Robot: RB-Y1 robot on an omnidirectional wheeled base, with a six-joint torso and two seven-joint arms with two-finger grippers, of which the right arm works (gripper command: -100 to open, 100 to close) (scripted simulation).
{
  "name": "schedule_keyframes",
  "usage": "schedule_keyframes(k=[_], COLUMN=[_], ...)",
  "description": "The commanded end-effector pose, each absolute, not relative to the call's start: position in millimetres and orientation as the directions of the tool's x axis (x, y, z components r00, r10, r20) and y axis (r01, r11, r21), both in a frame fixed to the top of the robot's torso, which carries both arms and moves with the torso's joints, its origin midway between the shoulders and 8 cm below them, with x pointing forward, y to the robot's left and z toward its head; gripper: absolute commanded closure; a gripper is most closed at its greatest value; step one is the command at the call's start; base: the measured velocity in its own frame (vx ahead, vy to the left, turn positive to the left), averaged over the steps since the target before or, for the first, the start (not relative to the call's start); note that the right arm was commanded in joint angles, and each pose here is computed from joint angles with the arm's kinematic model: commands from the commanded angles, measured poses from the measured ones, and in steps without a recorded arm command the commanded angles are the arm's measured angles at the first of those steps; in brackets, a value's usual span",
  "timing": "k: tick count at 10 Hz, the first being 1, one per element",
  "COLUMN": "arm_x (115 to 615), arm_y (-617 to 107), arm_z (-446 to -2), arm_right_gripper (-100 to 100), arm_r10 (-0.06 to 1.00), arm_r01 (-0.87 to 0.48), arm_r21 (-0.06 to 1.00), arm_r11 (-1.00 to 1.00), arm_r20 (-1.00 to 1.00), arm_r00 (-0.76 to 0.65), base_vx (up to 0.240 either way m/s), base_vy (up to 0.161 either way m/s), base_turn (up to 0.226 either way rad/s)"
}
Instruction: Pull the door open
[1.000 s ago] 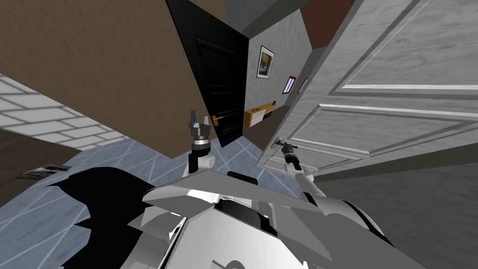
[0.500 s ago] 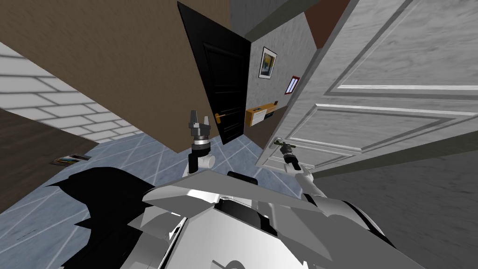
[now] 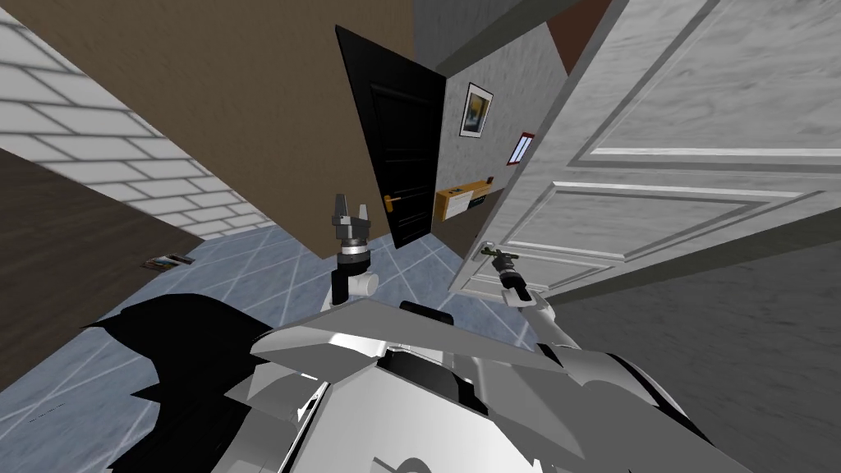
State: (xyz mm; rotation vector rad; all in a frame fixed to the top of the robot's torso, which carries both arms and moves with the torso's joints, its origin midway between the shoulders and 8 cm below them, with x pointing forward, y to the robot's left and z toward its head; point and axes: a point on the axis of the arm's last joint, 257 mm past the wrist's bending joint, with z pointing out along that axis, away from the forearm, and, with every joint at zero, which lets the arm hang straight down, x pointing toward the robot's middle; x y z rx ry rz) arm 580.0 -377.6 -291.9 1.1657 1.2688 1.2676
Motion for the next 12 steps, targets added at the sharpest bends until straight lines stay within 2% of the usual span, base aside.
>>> schedule_keyframes(k=[1, 4, 12], arm_x=[576.3, 574.8, 544.3], arm_y=[-371.9, -368.4, -350.4], arm_z=[-292.5, -293.5, -292.5], arm_right_gripper=[100, 100, 100], arm_r10=[0.994, 0.992, 0.955], arm_r01=[-0.001, 0.001, -0.001], arm_r21=[1.000, 1.000, 1.000], arm_r11=[0.001, 0.002, 0.000], arm_r20=[-0.001, -0.002, 0.000], arm_r00=[-0.107, -0.125, -0.295], base_vx=[-0.225, -0.159, -0.173], base_vy=[-0.134, -0.087, -0.107], base_turn=[0.090, 0.065, 0.051])
